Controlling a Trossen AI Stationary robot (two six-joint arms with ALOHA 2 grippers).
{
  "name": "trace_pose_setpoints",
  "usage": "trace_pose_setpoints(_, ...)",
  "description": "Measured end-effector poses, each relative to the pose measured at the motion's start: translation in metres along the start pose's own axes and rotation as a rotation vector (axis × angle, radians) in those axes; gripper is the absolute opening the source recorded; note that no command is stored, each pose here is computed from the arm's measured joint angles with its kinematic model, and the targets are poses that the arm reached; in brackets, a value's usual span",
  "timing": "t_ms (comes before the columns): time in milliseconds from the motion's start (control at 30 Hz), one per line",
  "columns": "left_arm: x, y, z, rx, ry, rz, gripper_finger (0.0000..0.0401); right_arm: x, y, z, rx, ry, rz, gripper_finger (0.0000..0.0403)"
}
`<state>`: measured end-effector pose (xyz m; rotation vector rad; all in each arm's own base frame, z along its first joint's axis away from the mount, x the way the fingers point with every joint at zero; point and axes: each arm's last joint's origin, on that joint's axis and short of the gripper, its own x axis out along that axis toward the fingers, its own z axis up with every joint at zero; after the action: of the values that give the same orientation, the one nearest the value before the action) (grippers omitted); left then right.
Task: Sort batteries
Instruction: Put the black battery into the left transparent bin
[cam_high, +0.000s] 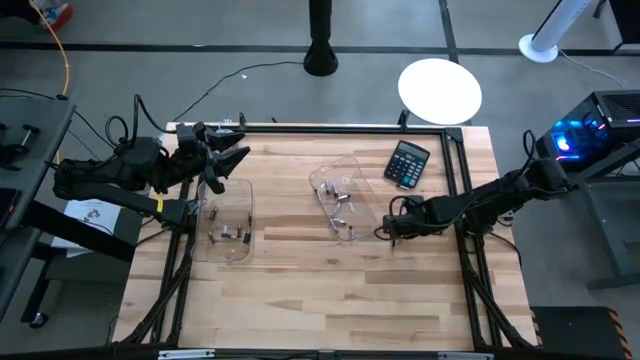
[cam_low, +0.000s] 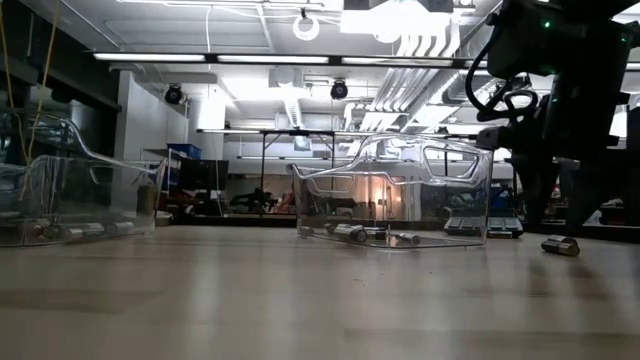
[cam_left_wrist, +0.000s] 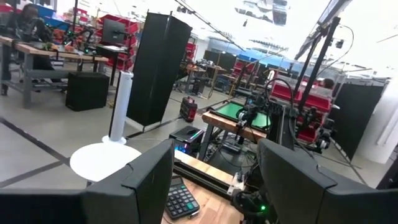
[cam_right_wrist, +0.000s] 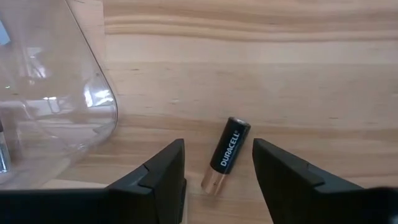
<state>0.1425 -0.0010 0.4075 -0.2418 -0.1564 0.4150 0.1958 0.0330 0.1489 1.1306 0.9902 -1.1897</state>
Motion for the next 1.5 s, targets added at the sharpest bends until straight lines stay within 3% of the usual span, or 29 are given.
trace_pose_setpoints(333,0.0,0.0,0.0,0.001,0.0,0.0,0.0225,-0.001,-0.001,-0.003,0.047,-0.071,0.023,0.0154)
trace_pose_setpoints(533,0.0,0.0,0.0,0.002,0.0,0.0,0.0225,-0.026,0.007,0.003,-0.015,-0.152,0.079,0.0154)
trace_pose_setpoints(700,0.0,0.0,-0.001,0.006,0.007,0.001,0.0225,-0.041,-0.005,0.002,-0.06,-0.111,-0.036,0.0154)
trace_pose_setpoints(833,0.0,0.0,-0.002,0.014,0.021,0.003,0.0225,-0.028,-0.015,-0.004,-0.04,-0.019,-0.072,0.0154)
trace_pose_setpoints(967,0.0,0.0,-0.002,0.014,0.02,0.002,0.0225,-0.016,-0.011,-0.007,0.038,-0.046,0.037,0.0154)
trace_pose_setpoints(1167,0.0,0.001,-0.002,0.014,0.019,0.011,0.0225,0.004,-0.007,-0.009,0.075,-0.016,0.067,0.0154)
trace_pose_setpoints(1400,0.0,0.001,-0.002,0.016,0.019,0.024,0.0225,0.019,-0.005,-0.014,0.062,-0.004,-0.018,0.0152)
trace_pose_setpoints(1500,0.0,0.001,-0.002,0.016,0.019,0.025,0.0225,0.02,-0.007,-0.018,0.008,-0.007,-0.038,0.0129)
